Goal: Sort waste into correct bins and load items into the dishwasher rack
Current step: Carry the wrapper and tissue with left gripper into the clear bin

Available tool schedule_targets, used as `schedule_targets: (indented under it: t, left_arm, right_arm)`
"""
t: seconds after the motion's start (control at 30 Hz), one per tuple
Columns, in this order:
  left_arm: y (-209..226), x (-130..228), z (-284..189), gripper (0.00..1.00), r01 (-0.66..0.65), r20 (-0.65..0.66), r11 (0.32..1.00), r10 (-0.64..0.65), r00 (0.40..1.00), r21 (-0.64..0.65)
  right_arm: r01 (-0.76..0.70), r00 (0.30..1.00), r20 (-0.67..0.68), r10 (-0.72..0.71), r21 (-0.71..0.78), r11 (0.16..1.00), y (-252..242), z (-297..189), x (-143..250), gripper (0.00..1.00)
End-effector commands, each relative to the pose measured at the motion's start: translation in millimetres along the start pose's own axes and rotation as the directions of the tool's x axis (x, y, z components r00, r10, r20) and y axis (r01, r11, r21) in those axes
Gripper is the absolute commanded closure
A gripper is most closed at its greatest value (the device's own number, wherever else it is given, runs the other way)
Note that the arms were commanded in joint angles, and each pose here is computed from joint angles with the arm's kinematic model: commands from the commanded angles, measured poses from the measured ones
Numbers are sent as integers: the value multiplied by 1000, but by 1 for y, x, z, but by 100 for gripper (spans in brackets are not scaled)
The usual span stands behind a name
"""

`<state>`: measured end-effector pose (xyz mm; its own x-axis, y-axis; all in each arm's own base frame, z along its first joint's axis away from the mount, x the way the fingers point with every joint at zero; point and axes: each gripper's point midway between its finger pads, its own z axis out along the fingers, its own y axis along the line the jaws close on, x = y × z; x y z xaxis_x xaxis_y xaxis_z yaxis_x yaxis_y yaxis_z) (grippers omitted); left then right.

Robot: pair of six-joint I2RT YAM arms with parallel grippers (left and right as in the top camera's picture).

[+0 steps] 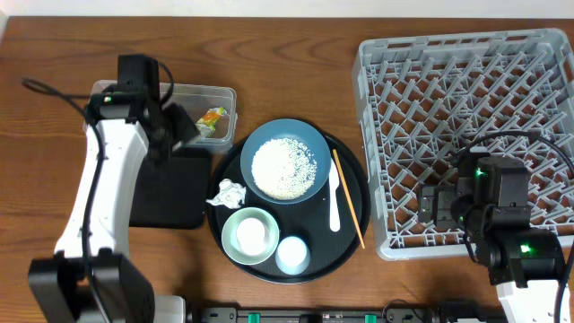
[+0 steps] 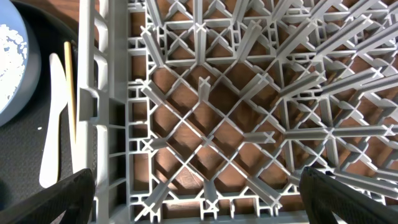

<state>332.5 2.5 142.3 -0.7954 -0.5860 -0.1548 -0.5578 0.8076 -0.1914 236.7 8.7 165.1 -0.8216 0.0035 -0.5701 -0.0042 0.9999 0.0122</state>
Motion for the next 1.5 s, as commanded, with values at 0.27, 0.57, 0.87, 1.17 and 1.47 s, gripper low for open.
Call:
schedule_targets:
  t: [0.27, 0.57, 0.87, 1.17, 1.47]
  left_arm:
    - [0, 92, 28, 37, -132, -239, 989, 111, 965, -71]
    - [-3, 118, 70, 37, -191, -233, 980, 175, 957, -48]
    - [1, 115, 100, 37, -201, -163, 979, 194, 967, -24]
    - [-4, 111, 106, 54, -202, -129, 979, 200, 971, 0]
    - [-9, 122, 115, 72, -241, -155, 971, 237, 959, -8]
  right_arm:
    - [-10, 1000, 16, 10, -7, 1000, 2, -5, -6, 1]
    - [-10, 1000, 8, 10, -7, 1000, 2, -5, -4, 1]
    - [-10, 1000, 0, 10, -7, 1000, 2, -5, -2, 1]
    - [-10, 1000, -1, 10, -6, 1000, 2, -5, -1, 1]
    - [-10, 1000, 0, 10, -6, 1000, 2, -5, -2, 1]
